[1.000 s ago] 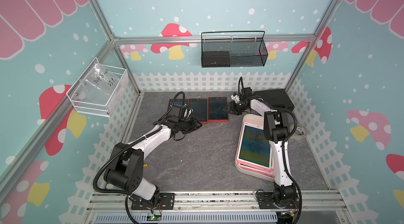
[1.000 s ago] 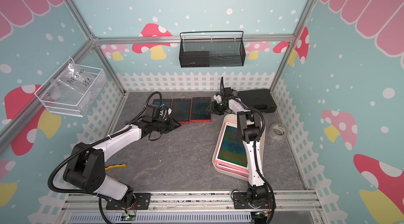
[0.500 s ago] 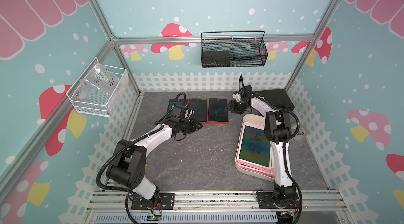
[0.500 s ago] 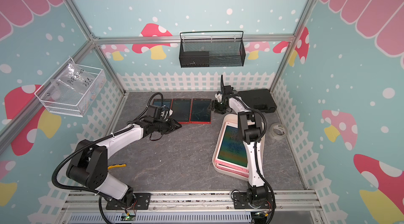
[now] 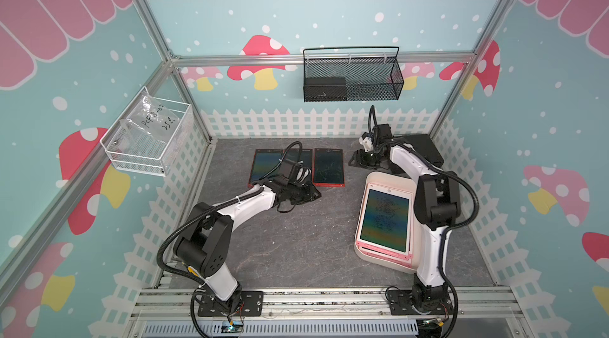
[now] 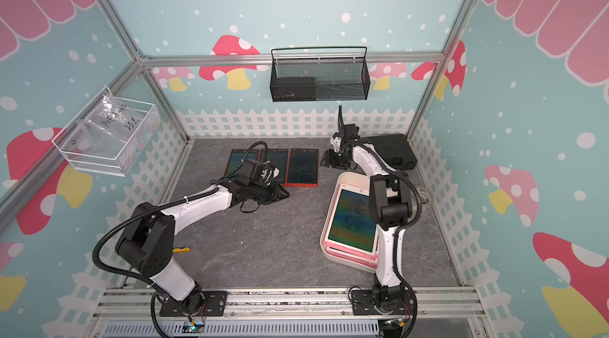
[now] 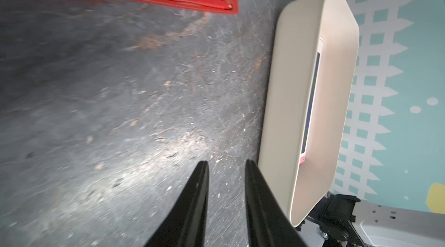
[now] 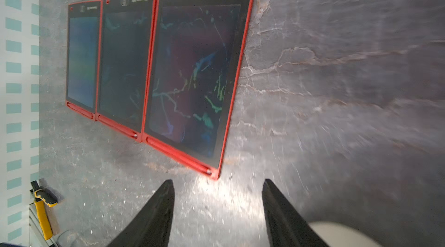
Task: Take out the writing tablet from the storage box
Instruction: Place the writing tablet at the center of the board, then pick up the writing tablet from the storage box.
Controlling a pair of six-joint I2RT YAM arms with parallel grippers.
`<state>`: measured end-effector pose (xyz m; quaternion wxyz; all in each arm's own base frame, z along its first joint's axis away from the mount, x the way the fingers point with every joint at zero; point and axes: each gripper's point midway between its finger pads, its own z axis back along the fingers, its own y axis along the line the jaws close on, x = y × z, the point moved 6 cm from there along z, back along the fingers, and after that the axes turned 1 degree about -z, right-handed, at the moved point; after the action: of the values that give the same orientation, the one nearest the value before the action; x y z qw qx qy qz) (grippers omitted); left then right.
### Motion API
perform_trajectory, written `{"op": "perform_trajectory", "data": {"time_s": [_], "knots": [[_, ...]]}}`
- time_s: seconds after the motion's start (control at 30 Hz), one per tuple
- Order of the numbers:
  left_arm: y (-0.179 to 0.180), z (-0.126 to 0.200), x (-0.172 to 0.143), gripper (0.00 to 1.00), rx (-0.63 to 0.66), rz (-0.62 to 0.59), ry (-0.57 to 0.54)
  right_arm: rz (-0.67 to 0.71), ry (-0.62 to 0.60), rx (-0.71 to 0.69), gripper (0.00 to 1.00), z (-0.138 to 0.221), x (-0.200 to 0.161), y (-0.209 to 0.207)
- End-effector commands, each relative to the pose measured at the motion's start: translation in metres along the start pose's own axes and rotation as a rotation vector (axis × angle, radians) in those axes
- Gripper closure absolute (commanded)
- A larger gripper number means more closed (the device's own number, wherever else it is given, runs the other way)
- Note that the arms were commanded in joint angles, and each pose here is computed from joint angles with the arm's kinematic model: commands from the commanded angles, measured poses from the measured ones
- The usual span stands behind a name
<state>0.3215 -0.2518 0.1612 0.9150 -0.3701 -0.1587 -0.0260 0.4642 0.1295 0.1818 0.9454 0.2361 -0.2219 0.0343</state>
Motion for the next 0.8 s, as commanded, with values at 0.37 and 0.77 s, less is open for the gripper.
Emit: {"op": "perform_trajectory", "data": {"time_s": [0.37,0.77], "knots": [[-0.118,-0.085,-0.042,0.68,0.191,-0.384,0.190,-0.141,-0.339,-0.320,0.36,0.138,-0.088,-0.060],[-0.143,-0.134,-0.056,0.65,0.437,-0.515,0.228,-0.225,-0.363,-0.430,0.31,0.165,-0.135,-0.091]]}}
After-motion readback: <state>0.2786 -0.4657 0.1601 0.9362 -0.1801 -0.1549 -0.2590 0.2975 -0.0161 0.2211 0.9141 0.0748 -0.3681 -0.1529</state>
